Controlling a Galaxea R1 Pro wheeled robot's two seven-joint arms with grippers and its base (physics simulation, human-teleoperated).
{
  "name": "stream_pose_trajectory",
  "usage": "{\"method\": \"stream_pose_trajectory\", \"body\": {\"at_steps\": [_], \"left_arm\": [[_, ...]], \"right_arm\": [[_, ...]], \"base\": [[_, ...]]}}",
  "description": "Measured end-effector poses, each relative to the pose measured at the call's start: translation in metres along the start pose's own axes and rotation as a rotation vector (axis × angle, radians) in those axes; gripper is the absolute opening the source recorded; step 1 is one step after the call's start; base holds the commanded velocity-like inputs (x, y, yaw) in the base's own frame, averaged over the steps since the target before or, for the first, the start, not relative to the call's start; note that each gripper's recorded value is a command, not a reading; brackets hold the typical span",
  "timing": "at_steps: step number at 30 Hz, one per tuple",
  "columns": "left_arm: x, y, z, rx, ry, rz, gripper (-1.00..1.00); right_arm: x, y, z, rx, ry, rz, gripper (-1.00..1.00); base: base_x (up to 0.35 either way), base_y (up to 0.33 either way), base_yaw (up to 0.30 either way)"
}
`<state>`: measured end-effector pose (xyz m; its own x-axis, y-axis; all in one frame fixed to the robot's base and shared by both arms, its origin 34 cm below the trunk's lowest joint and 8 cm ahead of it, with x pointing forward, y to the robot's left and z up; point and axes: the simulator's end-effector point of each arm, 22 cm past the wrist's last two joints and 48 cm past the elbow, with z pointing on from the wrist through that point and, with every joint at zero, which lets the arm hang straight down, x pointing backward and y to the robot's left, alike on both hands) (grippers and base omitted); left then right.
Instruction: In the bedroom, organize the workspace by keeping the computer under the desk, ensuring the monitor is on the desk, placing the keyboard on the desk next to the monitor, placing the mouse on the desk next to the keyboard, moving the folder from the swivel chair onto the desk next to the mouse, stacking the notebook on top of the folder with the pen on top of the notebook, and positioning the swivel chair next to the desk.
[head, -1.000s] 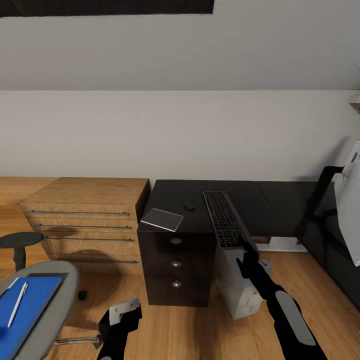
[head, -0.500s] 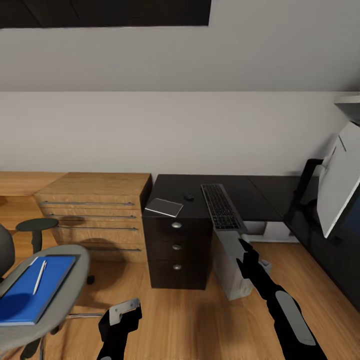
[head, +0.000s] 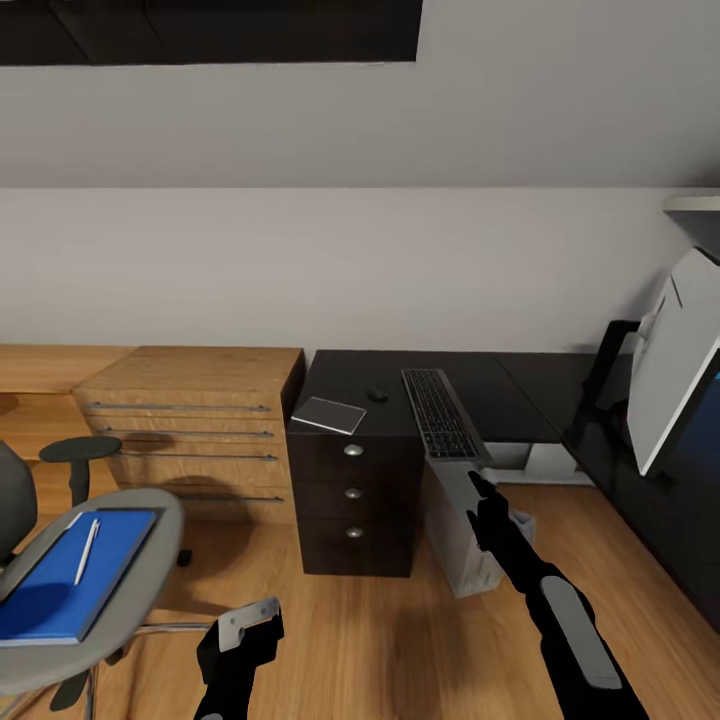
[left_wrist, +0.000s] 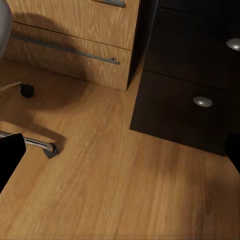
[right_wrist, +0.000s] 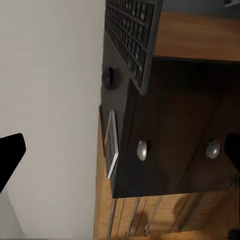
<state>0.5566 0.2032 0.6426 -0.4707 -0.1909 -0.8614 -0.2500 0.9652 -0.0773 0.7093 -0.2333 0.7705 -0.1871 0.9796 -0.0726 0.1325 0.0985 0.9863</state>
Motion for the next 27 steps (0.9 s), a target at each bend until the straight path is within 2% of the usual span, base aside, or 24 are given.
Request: {"method": "stream_pose_trajectory", "body": {"at_steps": [2, 3, 7, 8, 13, 22, 24, 27], "left_arm": [[-0.002, 0.0, -0.001, 0.0, 0.004, 0.001, 1.0], [-0.003, 0.0, -0.002, 0.0, 0.007, 0.003, 1.0], [0.0, 0.001, -0.004, -0.004, 0.029, 0.011, 1.0], [0.008, 0.002, -0.004, -0.008, 0.047, 0.018, 1.0], [0.023, 0.005, -0.008, -0.017, 0.096, 0.039, 1.0], [0.029, 0.007, -0.015, -0.024, 0.14, 0.057, 1.0], [0.033, 0.008, -0.017, -0.026, 0.154, 0.062, 1.0], [0.049, 0.012, -0.021, -0.037, 0.195, 0.08, 1.0]], "right_arm": [[0.005, 0.004, 0.0, 0.014, 0.003, -0.04, 1.0], [0.009, 0.004, 0.0, 0.035, 0.0, -0.088, 1.0], [0.01, 0.005, -0.001, 0.09, -0.025, -0.207, 1.0], [0.01, 0.005, -0.001, 0.113, -0.041, -0.267, 1.0], [0.018, 0.014, 0.001, 0.142, -0.067, -0.406, 1.0], [0.046, 0.042, 0.003, 0.133, -0.037, -0.52, 1.0], [0.045, 0.049, 0.002, 0.145, -0.047, -0.546, 1.0], [0.036, 0.058, -0.003, 0.204, -0.085, -0.617, 1.0]], "base": [[-0.002, 0.0, 0.0], [-0.002, 0.0, 0.0], [0.0, 0.0, 0.0], [0.0, 0.0, 0.0], [0.0, 0.0, 0.0], [0.0, 0.0, 0.0], [0.0, 0.0, 0.0], [0.0, 0.0, 0.0]]}}
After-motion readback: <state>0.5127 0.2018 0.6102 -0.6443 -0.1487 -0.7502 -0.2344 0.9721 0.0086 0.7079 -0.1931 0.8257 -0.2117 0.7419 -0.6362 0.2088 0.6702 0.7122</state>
